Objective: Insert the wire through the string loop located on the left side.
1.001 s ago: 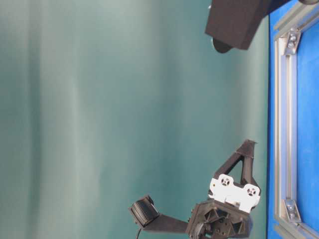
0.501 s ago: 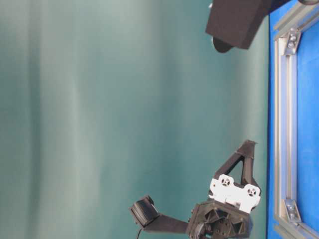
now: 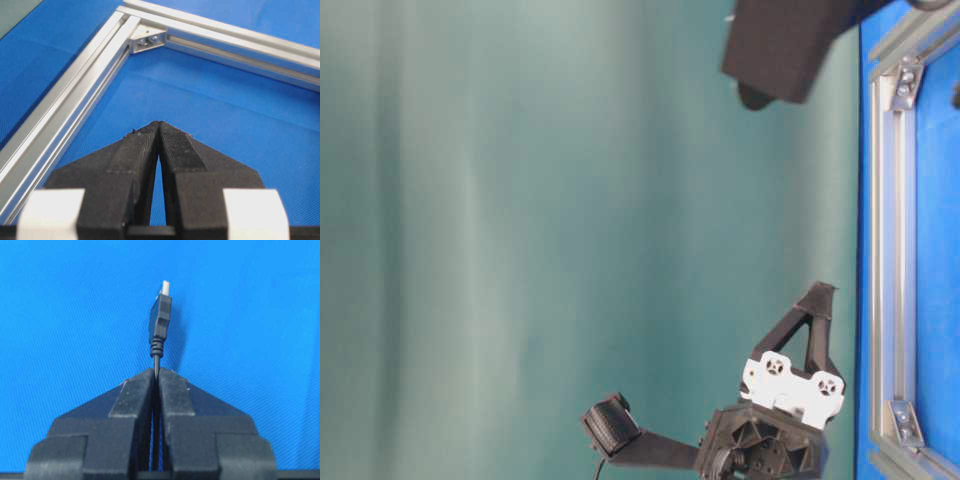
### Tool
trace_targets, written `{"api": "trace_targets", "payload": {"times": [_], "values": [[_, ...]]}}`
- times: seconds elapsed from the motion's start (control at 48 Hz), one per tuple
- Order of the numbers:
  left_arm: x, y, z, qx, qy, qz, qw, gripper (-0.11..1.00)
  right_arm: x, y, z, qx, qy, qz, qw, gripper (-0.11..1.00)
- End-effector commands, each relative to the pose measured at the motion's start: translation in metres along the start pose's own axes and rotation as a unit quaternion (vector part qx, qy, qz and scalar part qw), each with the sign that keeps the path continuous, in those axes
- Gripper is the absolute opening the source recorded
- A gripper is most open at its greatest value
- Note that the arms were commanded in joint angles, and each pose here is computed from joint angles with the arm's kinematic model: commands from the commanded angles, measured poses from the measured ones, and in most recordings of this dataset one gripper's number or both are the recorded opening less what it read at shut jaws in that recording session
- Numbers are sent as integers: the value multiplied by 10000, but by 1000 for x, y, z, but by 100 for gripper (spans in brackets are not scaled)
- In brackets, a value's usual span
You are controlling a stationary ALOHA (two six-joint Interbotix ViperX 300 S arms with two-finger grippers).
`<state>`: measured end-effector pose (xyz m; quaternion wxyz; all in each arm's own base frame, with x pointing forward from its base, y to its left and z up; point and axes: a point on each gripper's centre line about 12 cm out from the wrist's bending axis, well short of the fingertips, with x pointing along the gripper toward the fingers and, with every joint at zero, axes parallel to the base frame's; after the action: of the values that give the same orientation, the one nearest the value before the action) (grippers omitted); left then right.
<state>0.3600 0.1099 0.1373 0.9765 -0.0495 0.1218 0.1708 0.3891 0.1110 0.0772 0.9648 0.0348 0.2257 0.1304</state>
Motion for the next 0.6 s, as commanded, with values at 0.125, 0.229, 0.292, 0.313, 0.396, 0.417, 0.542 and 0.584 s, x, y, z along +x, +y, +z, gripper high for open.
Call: {"api": "trace_targets", "payload": {"times": [0.125,0.229,0.292,0.313,0.396,0.417,0.542,0.584], "values": [[-3,-2,11,-9,-159,-36,9999,0,-16,12,49,-43,-201,60,9998,0],[-5,-1,11,-12,-152,-33,9999,0,-22,13,62,-53,-128,28,9999,0],[-6,-1,10,-25,-137,-27,9999,0,-24,13,68,-62,-98,20,9999,0],[-6,-2,9,-23,-137,-34,9999,0,-25,13,69,-56,-84,14,9999,0],[-7,-1,8,-23,-106,-25,9999,0,-26,14,76,-58,-62,4,10000,0],[-8,-1,8,-23,-106,-25,9999,0,-25,14,77,-58,-54,2,10000,0],[-8,-1,7,-23,-106,-25,9999,0,-24,14,79,-66,-24,-2,10000,0],[-8,-1,8,-17,-106,-30,9999,0,-24,14,78,-59,-9,-7,10000,0]]}}
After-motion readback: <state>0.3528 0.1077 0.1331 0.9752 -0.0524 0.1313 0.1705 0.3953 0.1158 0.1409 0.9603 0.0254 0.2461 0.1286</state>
